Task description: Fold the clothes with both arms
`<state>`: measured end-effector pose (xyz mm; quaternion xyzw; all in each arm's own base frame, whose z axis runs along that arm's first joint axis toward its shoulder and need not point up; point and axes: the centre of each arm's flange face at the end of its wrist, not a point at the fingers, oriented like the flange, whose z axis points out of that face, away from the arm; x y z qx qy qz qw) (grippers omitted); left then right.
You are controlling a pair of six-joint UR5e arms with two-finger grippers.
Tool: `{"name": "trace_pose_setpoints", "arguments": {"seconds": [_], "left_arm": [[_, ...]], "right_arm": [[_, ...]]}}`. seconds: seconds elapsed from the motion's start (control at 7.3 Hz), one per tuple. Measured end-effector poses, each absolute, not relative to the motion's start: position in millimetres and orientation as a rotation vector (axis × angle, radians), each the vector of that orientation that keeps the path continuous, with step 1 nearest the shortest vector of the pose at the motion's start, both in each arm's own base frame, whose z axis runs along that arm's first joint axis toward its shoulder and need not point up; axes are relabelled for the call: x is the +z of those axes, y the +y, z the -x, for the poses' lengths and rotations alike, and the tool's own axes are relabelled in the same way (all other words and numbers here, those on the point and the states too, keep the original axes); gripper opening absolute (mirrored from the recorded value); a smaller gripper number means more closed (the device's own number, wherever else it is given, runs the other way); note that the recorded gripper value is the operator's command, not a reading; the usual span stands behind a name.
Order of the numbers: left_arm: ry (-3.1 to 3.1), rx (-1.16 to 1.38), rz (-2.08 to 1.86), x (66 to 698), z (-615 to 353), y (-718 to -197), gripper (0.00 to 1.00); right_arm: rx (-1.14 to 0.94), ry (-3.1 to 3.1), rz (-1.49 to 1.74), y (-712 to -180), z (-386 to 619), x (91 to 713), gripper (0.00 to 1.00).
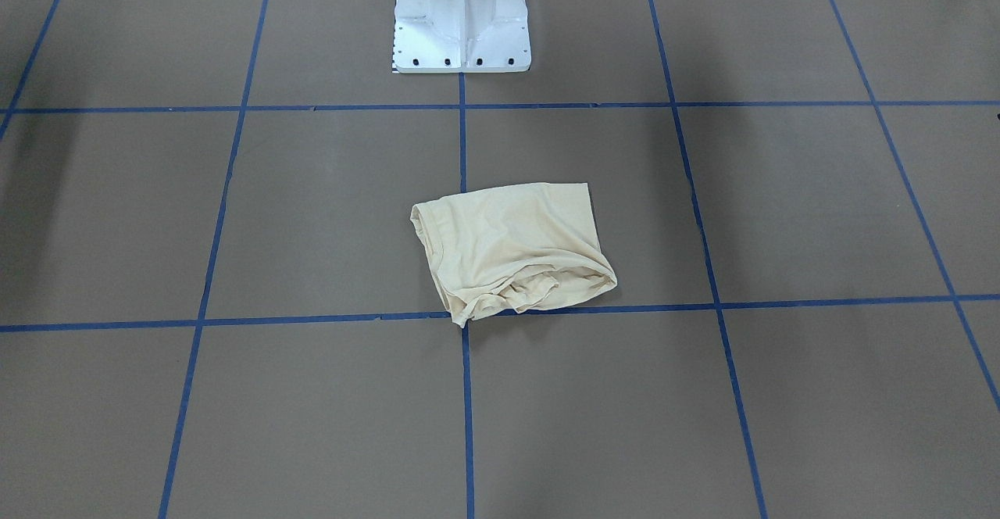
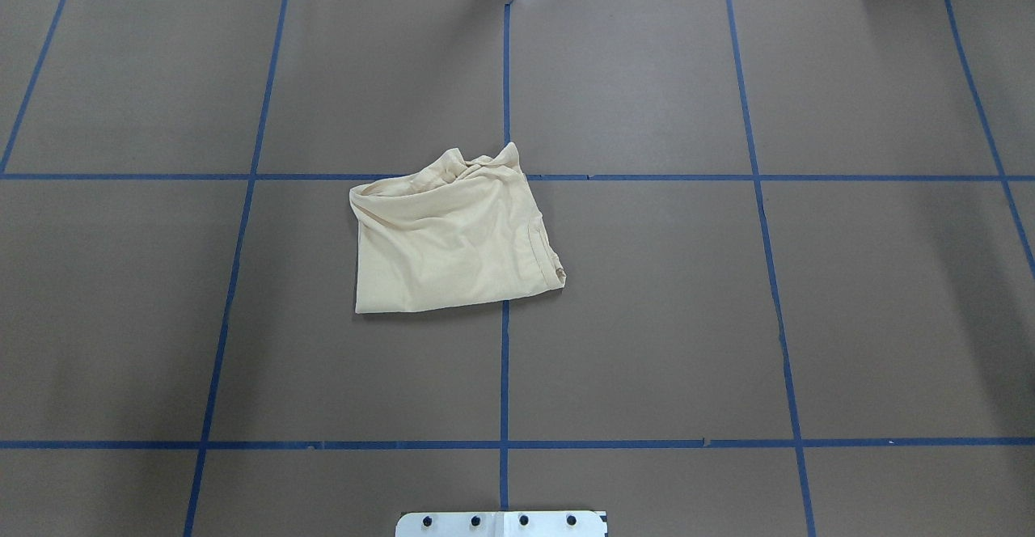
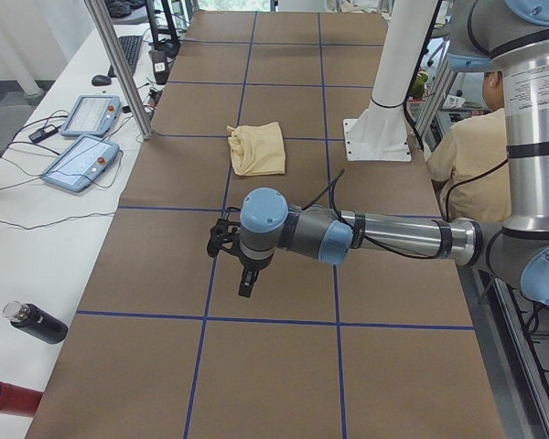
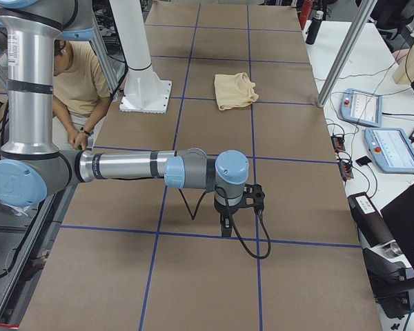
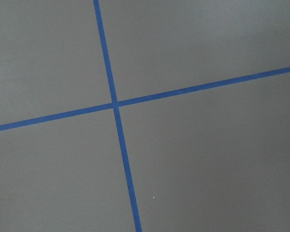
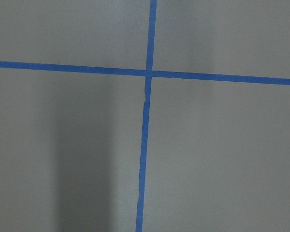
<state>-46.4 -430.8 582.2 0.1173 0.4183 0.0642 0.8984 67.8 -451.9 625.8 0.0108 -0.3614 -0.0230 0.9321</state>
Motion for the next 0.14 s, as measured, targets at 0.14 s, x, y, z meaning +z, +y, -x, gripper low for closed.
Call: {"name": "trace_pose_setpoints", "arguments": {"seconds": [0.14], "left_arm": [[0.868,0.134,-0.243,582.0,45.9,-433.7,1.0]], "right_arm": [[-0.05,-0.736,-0.019,-451.9,-66.6,626.8,1.0]]}}
